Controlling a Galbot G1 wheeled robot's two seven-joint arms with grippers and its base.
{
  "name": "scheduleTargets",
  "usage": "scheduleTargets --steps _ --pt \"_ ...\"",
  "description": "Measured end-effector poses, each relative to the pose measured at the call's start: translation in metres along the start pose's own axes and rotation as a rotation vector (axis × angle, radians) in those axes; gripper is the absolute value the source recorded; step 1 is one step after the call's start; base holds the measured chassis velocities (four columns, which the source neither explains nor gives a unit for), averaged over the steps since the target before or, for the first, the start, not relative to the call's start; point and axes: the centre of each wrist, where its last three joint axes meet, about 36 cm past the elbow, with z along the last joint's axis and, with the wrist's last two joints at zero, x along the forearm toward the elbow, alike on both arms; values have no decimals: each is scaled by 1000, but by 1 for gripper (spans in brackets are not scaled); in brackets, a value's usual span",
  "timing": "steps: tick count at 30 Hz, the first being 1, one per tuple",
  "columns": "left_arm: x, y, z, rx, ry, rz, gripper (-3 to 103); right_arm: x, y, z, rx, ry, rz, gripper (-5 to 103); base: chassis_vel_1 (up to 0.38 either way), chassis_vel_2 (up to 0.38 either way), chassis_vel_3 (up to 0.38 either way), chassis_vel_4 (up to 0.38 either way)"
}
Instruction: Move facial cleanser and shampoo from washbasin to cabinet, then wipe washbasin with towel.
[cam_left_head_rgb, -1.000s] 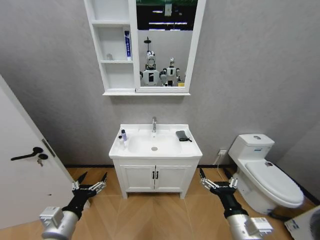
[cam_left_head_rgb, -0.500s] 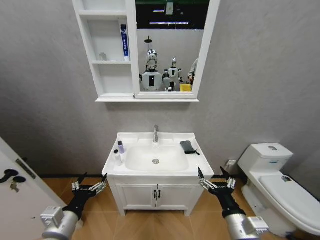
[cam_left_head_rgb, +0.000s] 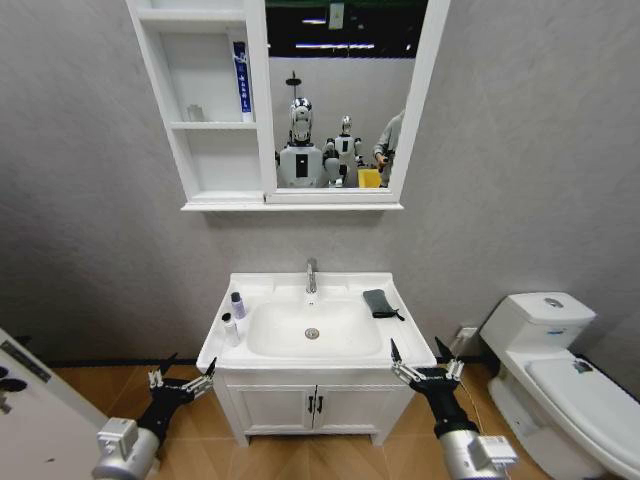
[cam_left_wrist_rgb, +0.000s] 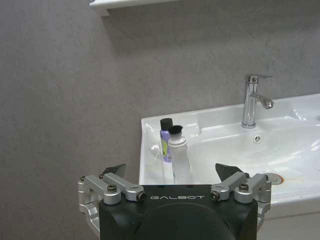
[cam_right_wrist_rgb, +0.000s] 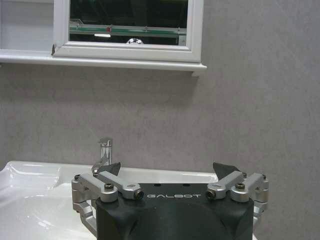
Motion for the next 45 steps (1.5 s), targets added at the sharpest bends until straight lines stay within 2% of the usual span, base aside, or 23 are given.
scheduleTargets --steps 5,7,9,14,16,23,34,42,45 --pt "-35 27 19 -24 41 31 99 -1 0 23 0 37 -4 100 0 0 0 0" --pt "-42 30 20 -24 41 39 99 -2 0 26 -3 44 -2 100 0 0 0 0" --pt "-62 35 18 -25 25 65 99 -4 -1 35 -6 60 10 100 0 0 0 0" --pt "-84 34 12 -10 12 92 99 -6 -3 42 -14 82 22 100 0 0 0 0" --pt "-99 30 15 5 18 109 99 -5 -5 43 -12 94 30 100 0 0 0 0" --pt "-121 17 23 29 39 152 99 -3 -12 44 1 103 43 100 0 0 0 0" --pt "-157 10 36 67 61 139 99 -4 -17 47 9 107 50 100 0 0 0 0" --pt "-185 4 39 83 53 131 99 -4 -21 47 15 108 55 100 0 0 0 0" --pt "-201 2 41 102 40 100 99 -2 -23 47 16 111 56 100 0 0 0 0"
